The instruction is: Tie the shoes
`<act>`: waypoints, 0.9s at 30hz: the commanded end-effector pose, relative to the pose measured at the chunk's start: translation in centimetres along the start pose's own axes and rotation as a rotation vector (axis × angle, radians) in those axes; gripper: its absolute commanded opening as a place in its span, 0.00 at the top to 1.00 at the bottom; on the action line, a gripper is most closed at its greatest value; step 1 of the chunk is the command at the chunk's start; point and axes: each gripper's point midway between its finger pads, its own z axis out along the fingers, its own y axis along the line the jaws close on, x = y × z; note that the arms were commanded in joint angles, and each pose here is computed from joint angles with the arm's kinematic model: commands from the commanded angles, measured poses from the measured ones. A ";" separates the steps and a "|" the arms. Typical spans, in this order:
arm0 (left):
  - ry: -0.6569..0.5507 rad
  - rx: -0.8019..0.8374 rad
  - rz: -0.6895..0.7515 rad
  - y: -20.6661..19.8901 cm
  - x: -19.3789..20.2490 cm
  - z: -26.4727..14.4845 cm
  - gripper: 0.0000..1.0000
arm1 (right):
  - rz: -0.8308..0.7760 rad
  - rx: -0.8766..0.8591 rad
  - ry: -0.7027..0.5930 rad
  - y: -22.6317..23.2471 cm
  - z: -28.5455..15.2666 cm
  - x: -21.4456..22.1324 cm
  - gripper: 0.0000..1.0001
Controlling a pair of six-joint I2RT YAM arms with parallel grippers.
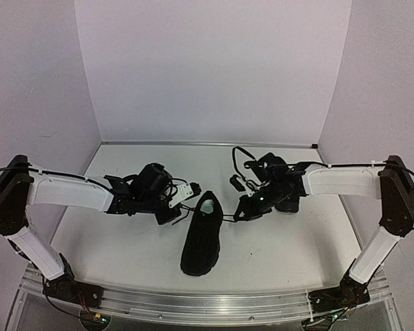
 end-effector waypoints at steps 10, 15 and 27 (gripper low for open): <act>0.157 -0.109 -0.159 2.7 4.3 0.2 1.00 | 0.055 0.079 -0.019 -3.8 -0.7 0.9 1.00; 0.141 -0.053 -0.172 1.6 4.2 0.4 1.00 | 0.071 0.068 -0.002 -4.2 0.3 1.2 1.00; 0.018 0.250 -0.209 -4.4 1.8 3.2 1.00 | 0.068 -0.128 -0.027 -1.3 4.7 -2.9 1.00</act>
